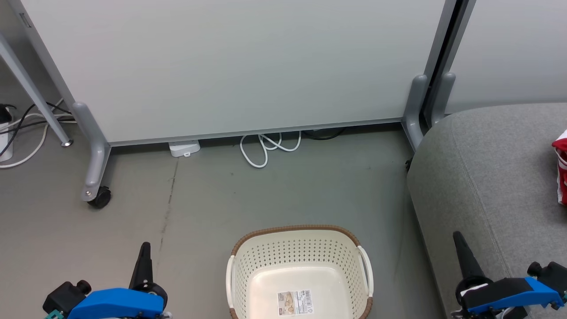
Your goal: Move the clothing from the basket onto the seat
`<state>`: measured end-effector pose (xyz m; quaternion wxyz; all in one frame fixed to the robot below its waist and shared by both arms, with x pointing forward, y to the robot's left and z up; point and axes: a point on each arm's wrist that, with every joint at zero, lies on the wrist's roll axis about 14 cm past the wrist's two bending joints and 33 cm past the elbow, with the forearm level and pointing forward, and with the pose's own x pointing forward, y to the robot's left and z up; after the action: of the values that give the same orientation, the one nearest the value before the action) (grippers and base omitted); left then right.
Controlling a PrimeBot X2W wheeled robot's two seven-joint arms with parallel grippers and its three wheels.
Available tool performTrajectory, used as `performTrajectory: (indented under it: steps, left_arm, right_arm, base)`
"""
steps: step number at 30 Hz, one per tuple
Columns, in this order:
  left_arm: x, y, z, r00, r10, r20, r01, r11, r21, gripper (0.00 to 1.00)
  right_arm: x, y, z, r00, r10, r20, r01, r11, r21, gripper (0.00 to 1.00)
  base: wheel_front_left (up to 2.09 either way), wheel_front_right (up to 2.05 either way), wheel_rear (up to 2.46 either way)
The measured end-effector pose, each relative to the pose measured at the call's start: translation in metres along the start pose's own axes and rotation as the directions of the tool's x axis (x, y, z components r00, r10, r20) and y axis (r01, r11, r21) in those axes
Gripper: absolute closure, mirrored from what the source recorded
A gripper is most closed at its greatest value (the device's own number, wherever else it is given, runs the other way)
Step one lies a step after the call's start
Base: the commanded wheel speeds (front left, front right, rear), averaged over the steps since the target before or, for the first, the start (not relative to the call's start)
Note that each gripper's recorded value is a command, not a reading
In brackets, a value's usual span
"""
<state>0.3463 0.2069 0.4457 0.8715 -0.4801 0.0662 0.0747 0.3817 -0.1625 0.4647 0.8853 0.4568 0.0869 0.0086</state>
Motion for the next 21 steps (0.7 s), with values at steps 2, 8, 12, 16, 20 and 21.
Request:
performTrajectory:
  steps: [2, 8, 12, 16, 20, 21]
  left_arm:
    - [0.001, -0.002, 0.001, 1.0, -0.004, -0.002, 0.004, 1.0, -0.021, 1.0]
    - [0.004, -0.007, 0.004, 1.0, -0.016, 0.004, 0.017, 0.997, -0.081, 1.0]
    - [0.006, -0.009, 0.006, 1.0, -0.021, 0.006, 0.022, 0.993, -0.119, 1.0]
    - [0.009, -0.014, 0.008, 0.999, -0.035, 0.01, 0.036, 0.987, -0.156, 1.0]
    - [0.01, -0.017, 0.009, 0.999, -0.044, 0.009, 0.045, 0.981, -0.19, 1.0]
    - [0.011, -0.017, 0.01, 0.999, -0.046, 0.009, 0.046, 0.979, -0.199, 1.0]
  right_arm:
    - [0.001, 0.001, 0.003, 1.0, 0.004, 0.008, -0.004, 1.0, 0.024, 1.0]
    - [0.001, 0.002, 0.006, 1.0, 0.006, 0.017, -0.008, 0.996, 0.089, 1.0]
    - [0.002, 0.004, 0.01, 1.0, 0.012, 0.028, -0.016, 0.992, 0.129, 1.0]
    - [0.001, 0.003, 0.013, 0.999, 0.013, 0.035, -0.019, 0.985, 0.171, 1.0]
    - [0.001, 0.004, 0.016, 0.999, 0.016, 0.044, -0.025, 0.978, 0.207, 1.0]
    - [0.001, 0.004, 0.016, 0.999, 0.017, 0.045, -0.027, 0.976, 0.218, 1.0]
  base:
    - [0.0, 0.0, 0.0]
    - [0.0, 0.0, 0.0]
    - [0.0, 0.0, 0.0]
    - [0.0, 0.0, 0.0]
    - [0.0, 0.0, 0.0]
    - [0.0, 0.0, 0.0]
